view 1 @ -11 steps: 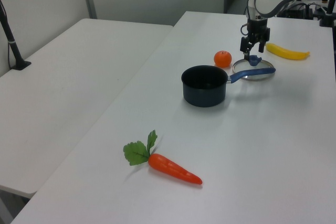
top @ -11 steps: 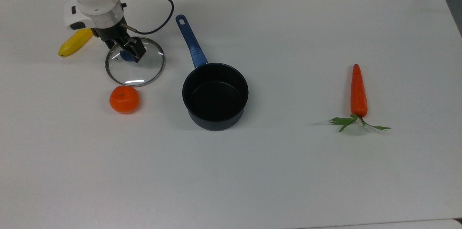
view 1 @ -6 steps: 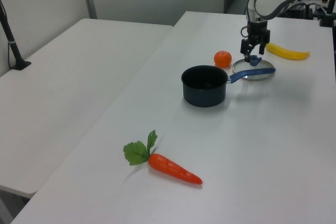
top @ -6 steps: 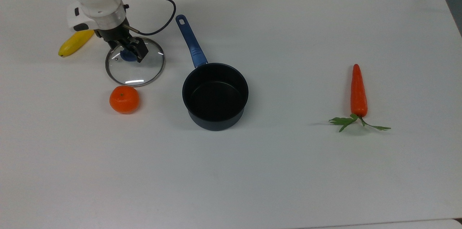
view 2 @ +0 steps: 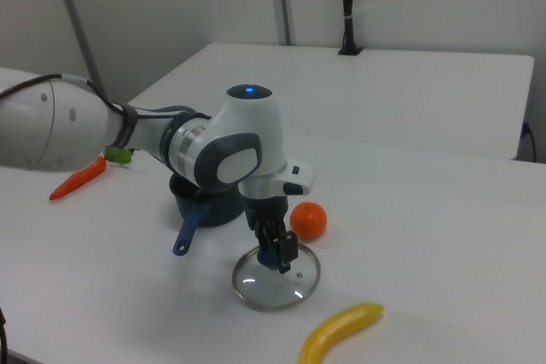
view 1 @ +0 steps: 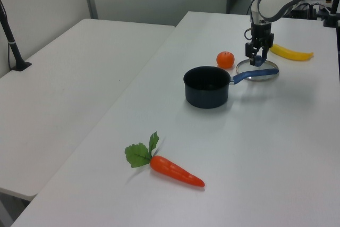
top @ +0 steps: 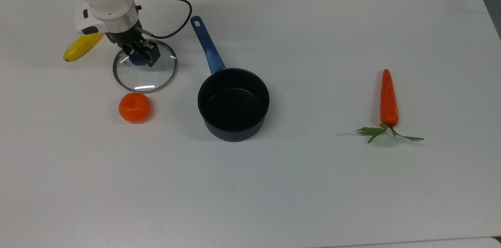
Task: Close lid
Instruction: 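Close the gripper on the blue knob of the glass lid, then lift the glass lid and carry it over the black saucepan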
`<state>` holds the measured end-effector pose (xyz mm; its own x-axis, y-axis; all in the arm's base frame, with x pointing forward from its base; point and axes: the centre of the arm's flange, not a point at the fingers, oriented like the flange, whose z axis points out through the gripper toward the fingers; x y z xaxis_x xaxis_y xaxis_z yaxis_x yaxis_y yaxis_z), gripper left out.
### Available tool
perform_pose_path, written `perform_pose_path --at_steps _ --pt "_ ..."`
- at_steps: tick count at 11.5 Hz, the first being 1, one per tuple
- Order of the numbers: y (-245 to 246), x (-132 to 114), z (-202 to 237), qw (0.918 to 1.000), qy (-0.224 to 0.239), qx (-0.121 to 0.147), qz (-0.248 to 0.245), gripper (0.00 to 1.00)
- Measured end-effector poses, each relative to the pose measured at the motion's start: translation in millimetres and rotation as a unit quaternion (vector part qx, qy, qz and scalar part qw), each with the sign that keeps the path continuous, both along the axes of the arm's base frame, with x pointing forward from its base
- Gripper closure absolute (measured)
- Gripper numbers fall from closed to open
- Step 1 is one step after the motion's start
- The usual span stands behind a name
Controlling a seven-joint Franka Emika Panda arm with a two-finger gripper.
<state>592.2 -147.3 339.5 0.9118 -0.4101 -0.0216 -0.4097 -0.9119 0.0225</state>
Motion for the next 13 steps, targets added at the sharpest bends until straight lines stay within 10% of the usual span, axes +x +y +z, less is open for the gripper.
perform_pose_path --at_steps 5,13 --pt "0.1 0.7 9.8 1.0000 0.001 0.002 -0.001 0.38" --pt "17.9 30.3 140.9 0.9988 -0.034 0.019 -0.031 0.38"
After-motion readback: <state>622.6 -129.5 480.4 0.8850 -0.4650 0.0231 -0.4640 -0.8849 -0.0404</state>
